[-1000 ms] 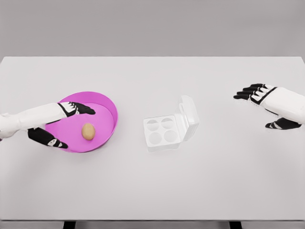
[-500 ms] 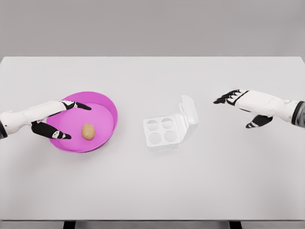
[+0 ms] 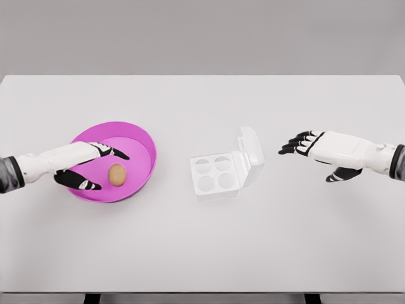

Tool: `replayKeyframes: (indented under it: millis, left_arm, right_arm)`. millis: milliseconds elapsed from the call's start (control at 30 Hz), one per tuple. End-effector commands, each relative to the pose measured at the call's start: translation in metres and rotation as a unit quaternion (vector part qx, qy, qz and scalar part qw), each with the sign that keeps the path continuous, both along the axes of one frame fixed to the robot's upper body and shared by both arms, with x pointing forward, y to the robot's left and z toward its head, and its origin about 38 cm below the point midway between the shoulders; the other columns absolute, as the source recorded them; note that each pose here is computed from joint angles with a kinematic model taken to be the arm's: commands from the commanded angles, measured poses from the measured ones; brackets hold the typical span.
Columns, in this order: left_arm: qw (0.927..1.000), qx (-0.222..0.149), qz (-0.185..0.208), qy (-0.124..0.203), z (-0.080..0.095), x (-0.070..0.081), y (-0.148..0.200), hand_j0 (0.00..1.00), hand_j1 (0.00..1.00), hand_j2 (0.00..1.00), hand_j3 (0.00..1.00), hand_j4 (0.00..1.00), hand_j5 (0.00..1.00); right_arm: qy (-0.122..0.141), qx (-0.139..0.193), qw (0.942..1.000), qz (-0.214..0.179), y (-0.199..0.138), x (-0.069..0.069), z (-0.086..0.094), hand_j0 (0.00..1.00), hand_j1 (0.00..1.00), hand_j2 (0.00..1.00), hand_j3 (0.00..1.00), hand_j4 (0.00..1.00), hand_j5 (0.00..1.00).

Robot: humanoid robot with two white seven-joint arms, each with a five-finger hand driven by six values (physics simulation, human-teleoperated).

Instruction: Pack egg into the box and close the box lid

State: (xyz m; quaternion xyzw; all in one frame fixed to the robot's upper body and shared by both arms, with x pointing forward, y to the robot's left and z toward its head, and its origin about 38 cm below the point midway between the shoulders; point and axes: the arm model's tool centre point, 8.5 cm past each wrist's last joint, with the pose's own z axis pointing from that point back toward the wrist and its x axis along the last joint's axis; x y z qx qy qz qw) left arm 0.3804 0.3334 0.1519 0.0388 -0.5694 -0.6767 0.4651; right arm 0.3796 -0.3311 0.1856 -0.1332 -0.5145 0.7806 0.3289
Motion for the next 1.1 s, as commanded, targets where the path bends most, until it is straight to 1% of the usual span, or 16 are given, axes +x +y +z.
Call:
replayKeyframes:
  millis: [0, 200, 300, 467, 800, 1067]
  left_arm:
    - [1.0000, 0.003, 0.000, 0.000, -0.001, 0.000, -0.001, 0.83, 0.83, 0.83, 0.83, 0.83, 0.83]
    - [1.0000, -0.004, -0.002, -0.002, -0.002, 0.002, -0.006, 0.83, 0.83, 0.83, 0.83, 0.83, 0.83]
    - [1.0000, -0.001, -0.004, -0.005, -0.004, 0.002, -0.010, 0.83, 0.83, 0.83, 0.83, 0.83, 0.83]
    - [1.0000, -0.004, -0.006, -0.004, -0.010, 0.003, -0.017, 0.83, 0.83, 0.83, 0.83, 0.83, 0.83]
    - [1.0000, -0.004, -0.008, 0.003, -0.014, 0.001, -0.019, 0.82, 0.82, 0.82, 0.82, 0.82, 0.82]
    - [0.9999, -0.004, -0.008, 0.005, -0.015, 0.000, -0.018, 0.78, 0.78, 0.78, 0.78, 0.78, 0.78]
  right_arm:
    - [-0.003, -0.002, 1.0000, 0.003, 0.000, -0.002, 0.004, 1.00, 1.00, 1.00, 1.00, 1.00, 1.00]
    - [-0.001, -0.009, 1.0000, 0.003, -0.004, -0.005, 0.005, 1.00, 1.00, 1.00, 1.00, 1.00, 1.00]
    - [0.000, -0.008, 0.9999, 0.015, 0.003, -0.011, 0.003, 1.00, 1.00, 1.00, 1.00, 1.00, 1.00]
    - [-0.001, -0.007, 0.9998, 0.016, 0.005, -0.012, 0.004, 1.00, 1.00, 1.00, 1.00, 1.00, 1.00]
    - [0.002, -0.011, 0.9998, 0.015, 0.002, -0.014, 0.003, 1.00, 1.00, 1.00, 1.00, 1.00, 1.00]
    - [0.003, -0.014, 0.9997, 0.019, 0.003, -0.016, 0.003, 1.00, 1.00, 1.00, 1.00, 1.00, 1.00]
